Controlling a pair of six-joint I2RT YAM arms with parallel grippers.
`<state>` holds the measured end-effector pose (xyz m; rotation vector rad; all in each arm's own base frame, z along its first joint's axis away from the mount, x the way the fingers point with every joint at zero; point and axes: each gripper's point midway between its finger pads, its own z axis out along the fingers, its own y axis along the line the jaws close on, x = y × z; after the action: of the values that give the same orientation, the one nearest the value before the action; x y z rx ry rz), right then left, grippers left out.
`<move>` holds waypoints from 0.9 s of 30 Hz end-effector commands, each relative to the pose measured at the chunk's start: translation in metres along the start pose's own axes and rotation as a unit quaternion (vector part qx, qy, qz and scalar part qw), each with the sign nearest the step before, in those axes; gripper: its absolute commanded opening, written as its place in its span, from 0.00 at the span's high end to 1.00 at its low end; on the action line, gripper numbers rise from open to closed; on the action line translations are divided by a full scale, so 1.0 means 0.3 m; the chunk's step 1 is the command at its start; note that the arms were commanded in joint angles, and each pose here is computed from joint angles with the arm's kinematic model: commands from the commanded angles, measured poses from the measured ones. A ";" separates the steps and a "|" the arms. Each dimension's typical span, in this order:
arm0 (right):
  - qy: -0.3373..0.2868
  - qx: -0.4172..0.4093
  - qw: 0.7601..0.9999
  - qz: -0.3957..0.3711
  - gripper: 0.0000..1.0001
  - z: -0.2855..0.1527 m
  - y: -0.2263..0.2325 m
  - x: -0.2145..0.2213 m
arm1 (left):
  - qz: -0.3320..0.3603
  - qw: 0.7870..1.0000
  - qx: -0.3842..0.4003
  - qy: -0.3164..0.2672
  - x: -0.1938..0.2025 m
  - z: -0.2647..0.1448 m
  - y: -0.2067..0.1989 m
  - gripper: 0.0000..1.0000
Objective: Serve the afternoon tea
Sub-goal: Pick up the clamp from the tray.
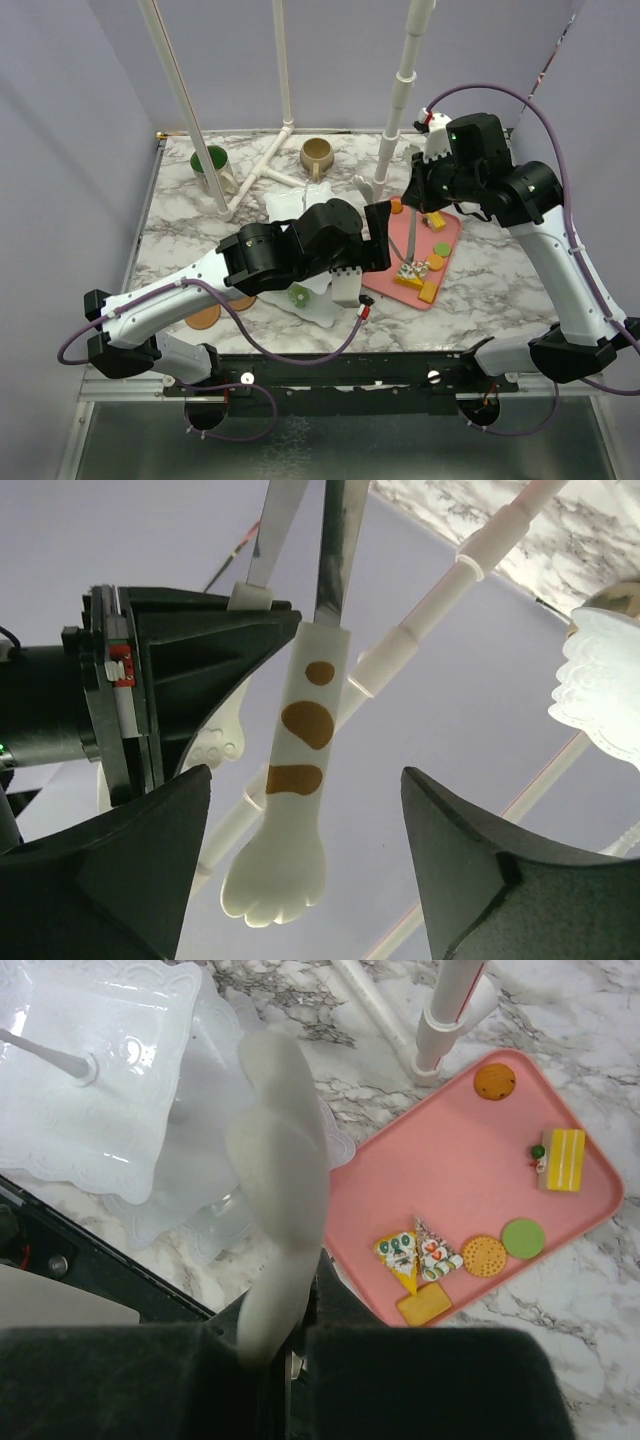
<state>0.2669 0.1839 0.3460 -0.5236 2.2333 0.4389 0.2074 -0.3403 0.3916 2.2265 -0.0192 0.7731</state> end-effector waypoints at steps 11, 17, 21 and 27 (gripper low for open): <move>-0.016 -0.076 0.997 -0.007 0.90 -0.041 0.090 0.002 | 0.052 0.995 -0.063 0.056 0.044 0.015 0.085 0.65; -0.057 -0.087 0.994 -0.011 0.67 -0.086 0.108 -0.054 | -0.013 0.995 -0.089 0.047 0.046 0.004 0.096 0.75; -0.114 -0.068 0.991 -0.010 0.41 -0.152 0.094 -0.127 | -0.067 0.991 -0.109 0.039 0.043 0.002 0.102 0.79; -0.281 -0.063 0.958 -0.009 0.00 -0.348 0.096 -0.285 | -0.157 0.977 -0.144 0.014 0.022 0.011 0.112 0.80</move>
<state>0.2473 0.1913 0.4087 -0.5173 1.9715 0.6046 0.2141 -0.3621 0.4029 2.0098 0.1057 0.7362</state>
